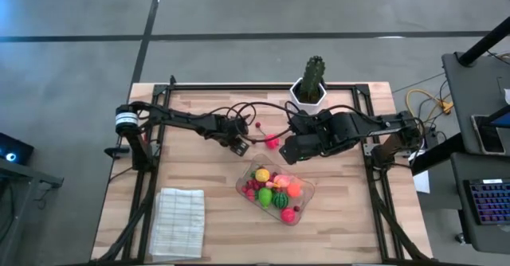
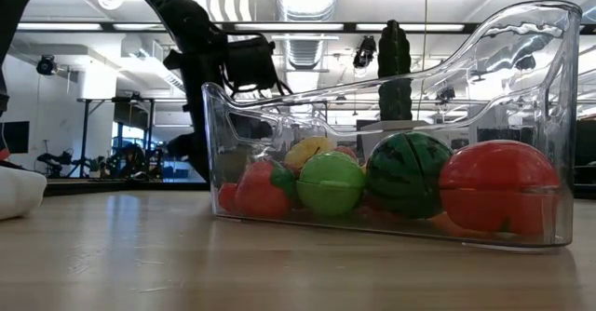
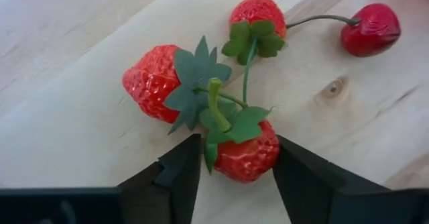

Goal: Pick and placing Produce into tupperware
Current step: Put the red strawberry into the transparent bin

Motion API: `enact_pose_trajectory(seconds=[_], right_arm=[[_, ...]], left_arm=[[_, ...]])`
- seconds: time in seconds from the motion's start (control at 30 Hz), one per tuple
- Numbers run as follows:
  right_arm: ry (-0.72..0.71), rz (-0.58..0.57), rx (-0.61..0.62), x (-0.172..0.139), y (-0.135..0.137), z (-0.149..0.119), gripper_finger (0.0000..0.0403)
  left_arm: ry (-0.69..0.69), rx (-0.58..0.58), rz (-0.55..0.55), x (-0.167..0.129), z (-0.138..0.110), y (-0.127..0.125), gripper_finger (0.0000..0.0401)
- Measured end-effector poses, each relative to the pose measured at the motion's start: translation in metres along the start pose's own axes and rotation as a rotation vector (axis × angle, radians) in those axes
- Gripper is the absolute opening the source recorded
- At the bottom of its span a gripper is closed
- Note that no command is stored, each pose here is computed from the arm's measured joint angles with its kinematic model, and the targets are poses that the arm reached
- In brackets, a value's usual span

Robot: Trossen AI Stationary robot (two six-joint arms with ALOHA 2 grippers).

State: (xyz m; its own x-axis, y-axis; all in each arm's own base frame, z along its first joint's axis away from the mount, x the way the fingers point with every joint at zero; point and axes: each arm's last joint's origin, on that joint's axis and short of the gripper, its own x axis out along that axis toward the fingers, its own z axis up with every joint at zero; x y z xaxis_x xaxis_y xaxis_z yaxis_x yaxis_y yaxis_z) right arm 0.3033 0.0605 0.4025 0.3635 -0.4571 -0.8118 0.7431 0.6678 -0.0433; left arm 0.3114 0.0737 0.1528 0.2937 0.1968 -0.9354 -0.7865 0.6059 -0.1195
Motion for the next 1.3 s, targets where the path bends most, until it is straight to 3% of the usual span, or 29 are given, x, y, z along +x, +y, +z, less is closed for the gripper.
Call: enact_pose_trajectory(seconds=[0.23, 0.47, 0.63, 0.87, 1.03, 1.17, 1.3], right_arm=[[0.000, 0.000, 0.000, 0.000, 0.000, 0.000, 0.0224], [0.000, 0.000, -0.001, 0.000, 0.000, 0.000, 0.0224], [0.000, 0.000, -0.013, 0.000, 0.000, 0.000, 0.0224], [-0.001, 0.001, -0.068, 0.000, 0.000, 0.000, 0.0224], [-0.002, 0.012, -0.109, -0.004, 0.002, -0.004, 0.0224], [-0.010, 0.037, -0.122, -0.012, 0.002, -0.009, 0.0224], [-0.017, 0.065, -0.106, -0.021, 0.002, -0.015, 0.0224]], left_arm=[[-0.039, 0.046, -0.023, -0.008, 0.003, -0.003, 0.0122], [-0.129, 0.068, -0.117, -0.047, 0.001, -0.014, 0.0125], [-0.226, 0.180, -0.306, -0.099, -0.013, -0.028, 0.0127], [-0.284, 0.289, -0.723, -0.147, -0.028, -0.053, 0.0127], [-0.277, 0.317, -0.795, -0.140, -0.034, -0.072, 0.0127], [-0.198, 0.234, -0.804, -0.115, -0.042, -0.093, 0.0133], [-0.139, 0.112, -0.866, -0.096, -0.050, -0.115, 0.0165]])
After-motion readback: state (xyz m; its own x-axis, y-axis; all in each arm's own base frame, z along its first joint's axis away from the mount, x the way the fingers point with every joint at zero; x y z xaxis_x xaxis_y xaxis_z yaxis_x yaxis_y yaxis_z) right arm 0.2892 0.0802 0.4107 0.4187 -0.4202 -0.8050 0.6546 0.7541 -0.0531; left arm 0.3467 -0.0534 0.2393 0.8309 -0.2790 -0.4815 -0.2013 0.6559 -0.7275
